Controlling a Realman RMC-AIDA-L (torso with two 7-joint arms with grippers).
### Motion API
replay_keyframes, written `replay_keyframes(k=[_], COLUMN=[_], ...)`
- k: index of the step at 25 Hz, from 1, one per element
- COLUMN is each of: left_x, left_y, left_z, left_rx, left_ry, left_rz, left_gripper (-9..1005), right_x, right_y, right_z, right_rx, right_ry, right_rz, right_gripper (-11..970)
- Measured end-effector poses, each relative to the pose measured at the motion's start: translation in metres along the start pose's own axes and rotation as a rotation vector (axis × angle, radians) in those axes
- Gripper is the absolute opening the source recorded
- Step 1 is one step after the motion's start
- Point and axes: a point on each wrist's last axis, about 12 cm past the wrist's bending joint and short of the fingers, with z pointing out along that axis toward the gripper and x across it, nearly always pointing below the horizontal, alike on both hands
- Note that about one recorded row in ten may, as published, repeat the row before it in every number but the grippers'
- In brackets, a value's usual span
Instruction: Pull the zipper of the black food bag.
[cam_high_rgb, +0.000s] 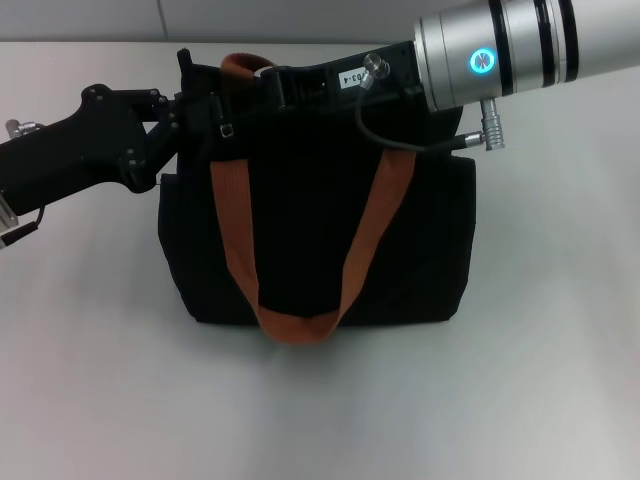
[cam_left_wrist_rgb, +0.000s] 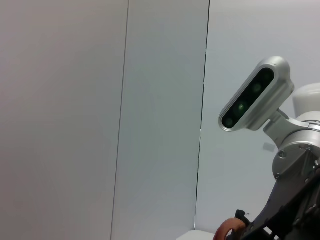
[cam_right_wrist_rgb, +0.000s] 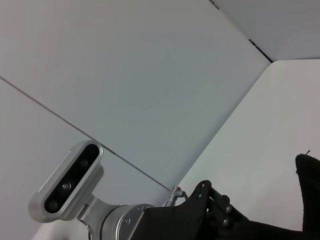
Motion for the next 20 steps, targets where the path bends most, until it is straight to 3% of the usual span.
replay_keyframes(k=[8, 20], left_x=[-0.0009, -0.0013], left_y=[0.0008, 0.0002], left_z=[-0.0024, -0.0029], left_rx=[-0.004, 0.001], left_ry=[-0.003, -0.006], left_rz=[0.002, 0.002], left_gripper=[78, 82], right_x=[-0.0008, -0.0016], right_y=[-0.0003, 0.0002], right_z=[-0.001, -0.0007], right_rx=[0.003, 0.004], right_ry=[-0.002, 0.002], right_rz=[-0.001, -0.001], right_gripper=[401, 344])
